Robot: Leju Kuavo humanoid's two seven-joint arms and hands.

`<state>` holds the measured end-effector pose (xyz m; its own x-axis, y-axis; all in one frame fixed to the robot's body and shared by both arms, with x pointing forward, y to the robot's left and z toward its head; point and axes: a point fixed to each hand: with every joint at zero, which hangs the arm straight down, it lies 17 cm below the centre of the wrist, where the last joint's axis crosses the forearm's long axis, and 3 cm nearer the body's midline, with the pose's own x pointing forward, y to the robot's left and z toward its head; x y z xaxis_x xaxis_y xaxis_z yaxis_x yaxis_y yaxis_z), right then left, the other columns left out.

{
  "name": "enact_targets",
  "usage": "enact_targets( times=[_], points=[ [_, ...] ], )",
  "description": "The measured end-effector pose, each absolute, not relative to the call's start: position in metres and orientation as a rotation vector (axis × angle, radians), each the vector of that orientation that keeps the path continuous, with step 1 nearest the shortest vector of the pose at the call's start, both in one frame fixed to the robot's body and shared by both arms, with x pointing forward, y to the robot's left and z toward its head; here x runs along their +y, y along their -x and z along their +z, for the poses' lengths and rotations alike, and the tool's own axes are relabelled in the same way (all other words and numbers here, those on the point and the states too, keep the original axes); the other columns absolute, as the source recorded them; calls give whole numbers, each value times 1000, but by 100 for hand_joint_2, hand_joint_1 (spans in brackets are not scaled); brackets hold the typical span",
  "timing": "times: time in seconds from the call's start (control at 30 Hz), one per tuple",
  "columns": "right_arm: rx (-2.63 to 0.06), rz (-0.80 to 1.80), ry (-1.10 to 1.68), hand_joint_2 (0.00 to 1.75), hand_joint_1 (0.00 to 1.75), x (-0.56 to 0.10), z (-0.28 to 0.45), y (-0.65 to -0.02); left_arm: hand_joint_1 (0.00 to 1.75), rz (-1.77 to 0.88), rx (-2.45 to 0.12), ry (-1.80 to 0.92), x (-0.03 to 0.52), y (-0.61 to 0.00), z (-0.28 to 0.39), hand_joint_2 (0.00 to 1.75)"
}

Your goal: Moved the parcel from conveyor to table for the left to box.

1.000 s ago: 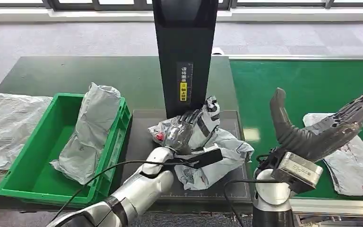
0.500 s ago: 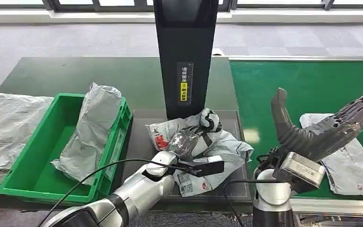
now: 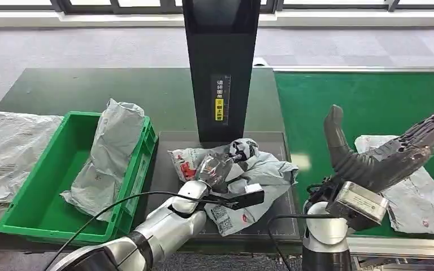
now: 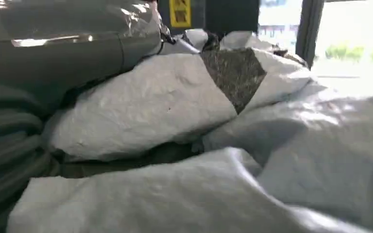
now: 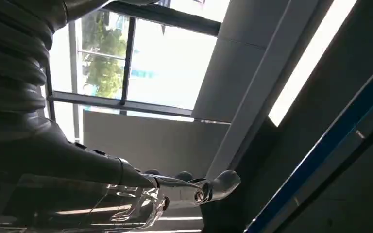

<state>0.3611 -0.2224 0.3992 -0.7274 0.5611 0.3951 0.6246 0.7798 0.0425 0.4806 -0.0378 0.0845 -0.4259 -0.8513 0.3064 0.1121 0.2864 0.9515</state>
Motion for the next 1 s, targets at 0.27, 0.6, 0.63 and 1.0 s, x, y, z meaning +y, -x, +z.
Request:
enact_targets(
  times=[0.27,0.6,0.63,1.0],
  points=[
    [-2586,-215,911,175,0,-223,388,-360,175,-914,-2111,-1024,3,-479,245,175],
    [-2564,-222,938,175,0,-231,384,-361,175,-324,-2153,-1323,157,-460,362,175],
    [-2560,-222,940,175,0,-232,383,-361,175,-277,-2152,-1346,171,-456,370,175],
    [-2551,-226,958,175,0,-238,381,-360,175,-77,-2099,-1491,244,-430,395,175]
  ],
)
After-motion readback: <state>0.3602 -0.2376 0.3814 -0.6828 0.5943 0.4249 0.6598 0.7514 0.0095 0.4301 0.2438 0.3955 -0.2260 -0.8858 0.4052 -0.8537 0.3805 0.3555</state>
